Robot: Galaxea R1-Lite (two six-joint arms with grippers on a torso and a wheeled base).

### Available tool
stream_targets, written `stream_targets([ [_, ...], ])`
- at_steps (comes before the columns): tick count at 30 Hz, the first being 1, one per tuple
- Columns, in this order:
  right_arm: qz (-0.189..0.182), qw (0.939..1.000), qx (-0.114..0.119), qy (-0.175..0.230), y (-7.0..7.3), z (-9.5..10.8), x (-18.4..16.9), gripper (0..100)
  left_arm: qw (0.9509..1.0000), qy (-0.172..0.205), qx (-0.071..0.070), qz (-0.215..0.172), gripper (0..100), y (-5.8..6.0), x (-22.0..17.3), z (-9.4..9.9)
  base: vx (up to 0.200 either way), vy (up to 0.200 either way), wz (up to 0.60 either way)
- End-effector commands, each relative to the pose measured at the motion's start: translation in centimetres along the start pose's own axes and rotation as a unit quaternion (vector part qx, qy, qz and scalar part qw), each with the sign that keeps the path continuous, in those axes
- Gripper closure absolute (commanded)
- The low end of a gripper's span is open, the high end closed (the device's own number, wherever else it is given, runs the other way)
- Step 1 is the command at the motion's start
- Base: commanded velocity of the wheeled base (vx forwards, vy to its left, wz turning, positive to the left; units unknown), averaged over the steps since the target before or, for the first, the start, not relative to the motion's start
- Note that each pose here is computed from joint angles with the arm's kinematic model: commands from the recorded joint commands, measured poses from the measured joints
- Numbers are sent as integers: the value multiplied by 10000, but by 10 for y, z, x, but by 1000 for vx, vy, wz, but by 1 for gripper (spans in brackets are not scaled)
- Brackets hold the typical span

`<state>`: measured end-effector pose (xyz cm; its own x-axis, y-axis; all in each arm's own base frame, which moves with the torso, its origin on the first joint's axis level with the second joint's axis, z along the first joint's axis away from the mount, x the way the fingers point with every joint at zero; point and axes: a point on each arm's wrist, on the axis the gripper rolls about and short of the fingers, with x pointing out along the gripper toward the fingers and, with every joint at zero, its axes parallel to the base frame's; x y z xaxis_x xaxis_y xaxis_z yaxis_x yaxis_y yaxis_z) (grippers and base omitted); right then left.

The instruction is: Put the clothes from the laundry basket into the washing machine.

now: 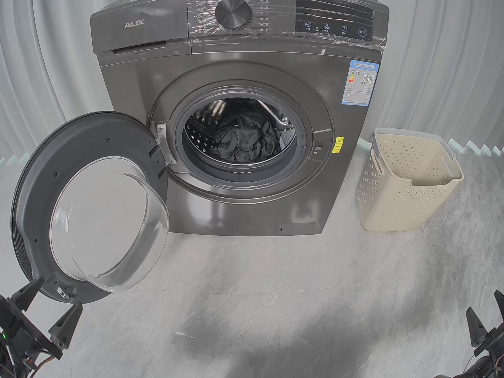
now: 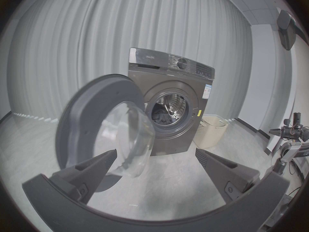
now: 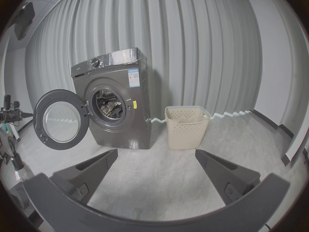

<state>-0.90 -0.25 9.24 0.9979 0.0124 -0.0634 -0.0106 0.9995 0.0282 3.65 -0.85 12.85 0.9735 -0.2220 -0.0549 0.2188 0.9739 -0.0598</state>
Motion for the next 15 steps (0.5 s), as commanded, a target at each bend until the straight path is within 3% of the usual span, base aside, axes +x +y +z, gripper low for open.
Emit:
stream_targets([
  [1, -350, 9979, -202, -503, 1, -12, -14, 0, 9963, -671, 34, 530, 0, -2, -49, -34, 0, 0, 0],
  [3, -383, 9977, -246, -501, 1, -12, -14, 0, 9971, -623, 95, 437, 0, -5, -56, -48, 0, 0, 0],
  [5, -217, 9988, -133, -420, 1, -15, -13, 0, 9983, -450, -34, 380, 0, -6, -56, -51, 0, 0, 0],
  [9, 50, 9994, -135, -316, 2, -18, -13, 0, 9964, -612, -102, 580, 0, -5, -56, -49, 0, 0, 0],
  [13, 49, 9993, -173, -317, 2, -18, -13, 0, 9965, -623, -47, 551, 0, -4, -57, -49, 0, 0, 0],
  [15, 64, 9993, -166, -316, 2, -18, -13, 0, 9960, -584, 78, 669, 0, -4, -57, -50, 0, 0, 0],
])
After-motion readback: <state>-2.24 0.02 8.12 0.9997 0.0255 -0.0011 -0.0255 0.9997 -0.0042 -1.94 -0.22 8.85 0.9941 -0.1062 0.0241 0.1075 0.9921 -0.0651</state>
